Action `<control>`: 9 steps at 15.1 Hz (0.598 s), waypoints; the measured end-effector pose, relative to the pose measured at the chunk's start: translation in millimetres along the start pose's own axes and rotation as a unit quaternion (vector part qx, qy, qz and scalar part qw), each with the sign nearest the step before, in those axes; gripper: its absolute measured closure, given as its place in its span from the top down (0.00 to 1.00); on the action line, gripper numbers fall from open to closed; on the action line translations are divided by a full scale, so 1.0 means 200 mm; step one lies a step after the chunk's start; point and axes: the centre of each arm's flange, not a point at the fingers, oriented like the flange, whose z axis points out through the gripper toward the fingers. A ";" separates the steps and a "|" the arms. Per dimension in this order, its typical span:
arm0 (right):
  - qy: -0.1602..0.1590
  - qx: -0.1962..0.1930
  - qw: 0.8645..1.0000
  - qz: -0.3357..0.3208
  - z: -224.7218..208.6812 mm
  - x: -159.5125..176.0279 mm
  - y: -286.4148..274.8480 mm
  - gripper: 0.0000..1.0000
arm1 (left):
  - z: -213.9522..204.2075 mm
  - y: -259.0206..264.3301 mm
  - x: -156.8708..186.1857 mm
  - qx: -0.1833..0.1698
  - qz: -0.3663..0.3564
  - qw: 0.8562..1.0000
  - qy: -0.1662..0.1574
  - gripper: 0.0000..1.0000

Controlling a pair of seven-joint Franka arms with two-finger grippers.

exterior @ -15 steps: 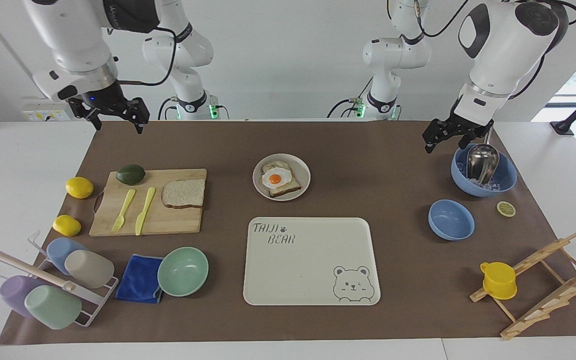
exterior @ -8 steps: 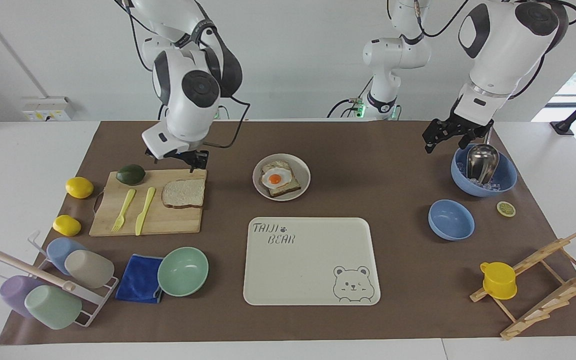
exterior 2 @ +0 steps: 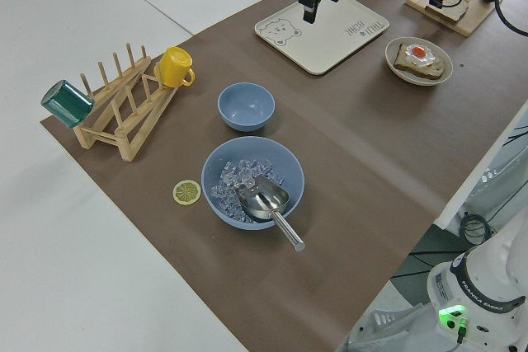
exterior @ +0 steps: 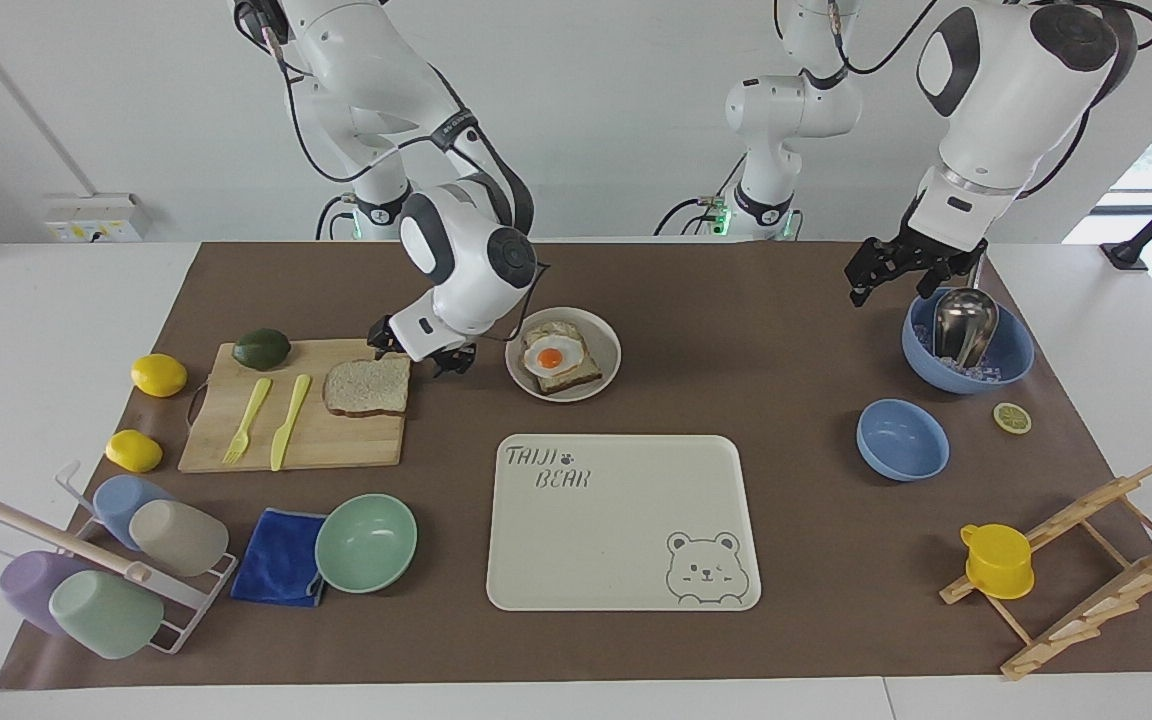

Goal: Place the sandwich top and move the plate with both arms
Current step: 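Reach the right gripper to the bread slice on the cutting board and grasp it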

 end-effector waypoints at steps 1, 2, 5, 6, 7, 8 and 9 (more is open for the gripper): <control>0.003 -0.007 1.000 -0.006 0.05 -0.01 -0.02 1.00 | 0.00 0.00 0.00 0.000 0.000 1.000 0.000 1.00; 0.006 -0.010 1.000 -0.011 0.10 -0.02 -0.04 1.00 | 0.00 0.00 0.00 0.000 0.000 1.000 0.000 1.00; 0.013 -0.011 1.000 -0.020 0.18 -0.06 -0.09 1.00 | 0.00 0.00 0.00 0.000 0.000 1.000 0.000 1.00; 0.012 -0.012 1.000 -0.022 0.19 -0.07 -0.09 1.00 | 0.00 0.00 0.00 0.000 0.000 1.000 0.000 1.00; 0.012 -0.012 1.000 -0.024 0.21 -0.08 -0.10 1.00 | 0.00 0.00 0.00 0.000 0.000 1.000 0.000 1.00; 0.013 -0.013 1.000 -0.026 0.22 -0.08 -0.10 1.00 | 0.00 0.00 0.00 0.000 0.000 1.000 0.000 1.00; 0.013 -0.013 0.999 -0.026 0.23 -0.08 -0.10 1.00 | 0.00 0.00 0.00 0.000 0.000 1.000 0.000 1.00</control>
